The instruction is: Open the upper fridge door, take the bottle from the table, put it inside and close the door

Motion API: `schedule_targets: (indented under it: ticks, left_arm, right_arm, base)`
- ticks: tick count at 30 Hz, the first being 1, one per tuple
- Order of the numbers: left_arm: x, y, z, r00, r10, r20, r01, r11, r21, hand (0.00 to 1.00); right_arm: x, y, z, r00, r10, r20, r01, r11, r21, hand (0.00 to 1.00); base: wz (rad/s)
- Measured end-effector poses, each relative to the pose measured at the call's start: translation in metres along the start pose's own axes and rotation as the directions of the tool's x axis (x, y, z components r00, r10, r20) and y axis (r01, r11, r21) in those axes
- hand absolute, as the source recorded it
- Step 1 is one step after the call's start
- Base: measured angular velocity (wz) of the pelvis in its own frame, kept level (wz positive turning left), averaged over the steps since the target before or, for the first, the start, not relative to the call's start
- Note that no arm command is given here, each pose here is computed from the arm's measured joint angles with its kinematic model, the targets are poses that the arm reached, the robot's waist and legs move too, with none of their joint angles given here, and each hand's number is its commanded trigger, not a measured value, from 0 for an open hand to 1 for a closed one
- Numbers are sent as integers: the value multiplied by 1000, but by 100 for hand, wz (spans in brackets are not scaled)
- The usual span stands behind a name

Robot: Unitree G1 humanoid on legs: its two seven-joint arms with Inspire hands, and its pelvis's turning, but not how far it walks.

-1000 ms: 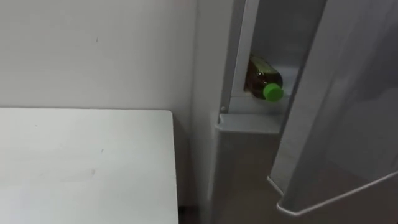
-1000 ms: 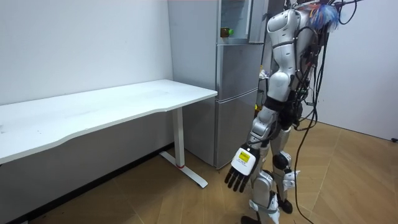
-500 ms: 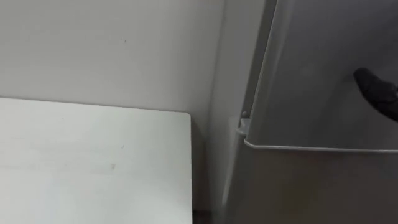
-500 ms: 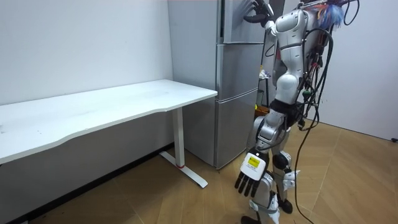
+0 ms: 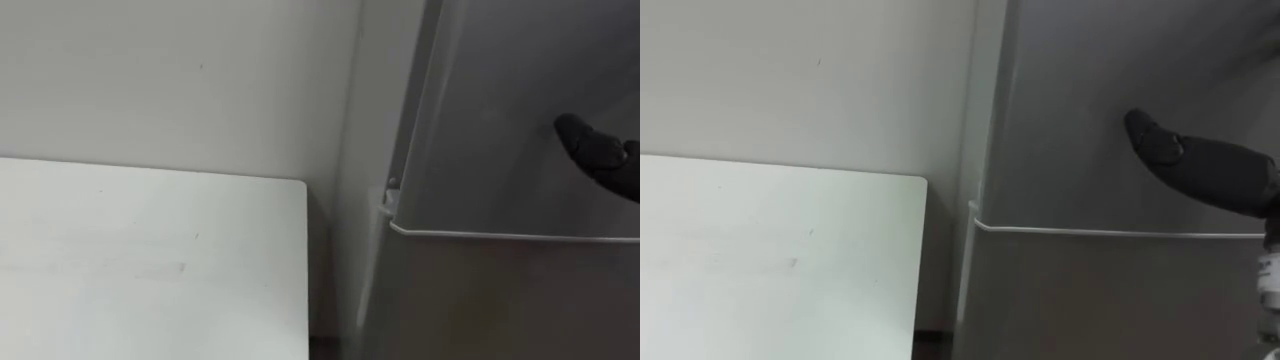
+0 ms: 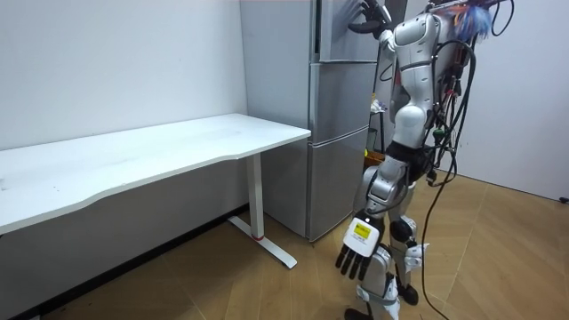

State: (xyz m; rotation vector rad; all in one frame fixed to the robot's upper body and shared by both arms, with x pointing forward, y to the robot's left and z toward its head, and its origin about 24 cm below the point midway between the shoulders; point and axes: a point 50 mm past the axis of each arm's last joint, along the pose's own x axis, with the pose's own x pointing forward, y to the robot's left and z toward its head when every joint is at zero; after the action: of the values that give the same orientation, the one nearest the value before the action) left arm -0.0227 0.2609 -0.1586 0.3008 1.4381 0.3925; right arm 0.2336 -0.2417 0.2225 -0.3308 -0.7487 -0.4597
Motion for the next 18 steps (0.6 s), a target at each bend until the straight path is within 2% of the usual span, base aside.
schedule_targets:
  ticks: [8, 18]
  left_arm:
    - [0, -1, 1, 1000, -8, 2, 8, 999, 39, 0]
    - [3, -2, 17, 1000, -20, 20, 16, 989, 146, 0]
  right_arm:
    - [1, 3, -10, 1000, 18, -19, -18, 1000, -7, 0]
    - [27, 23, -34, 995, 47, -87, -44, 998, 42, 0]
  base:
    - [0]
    - [1]
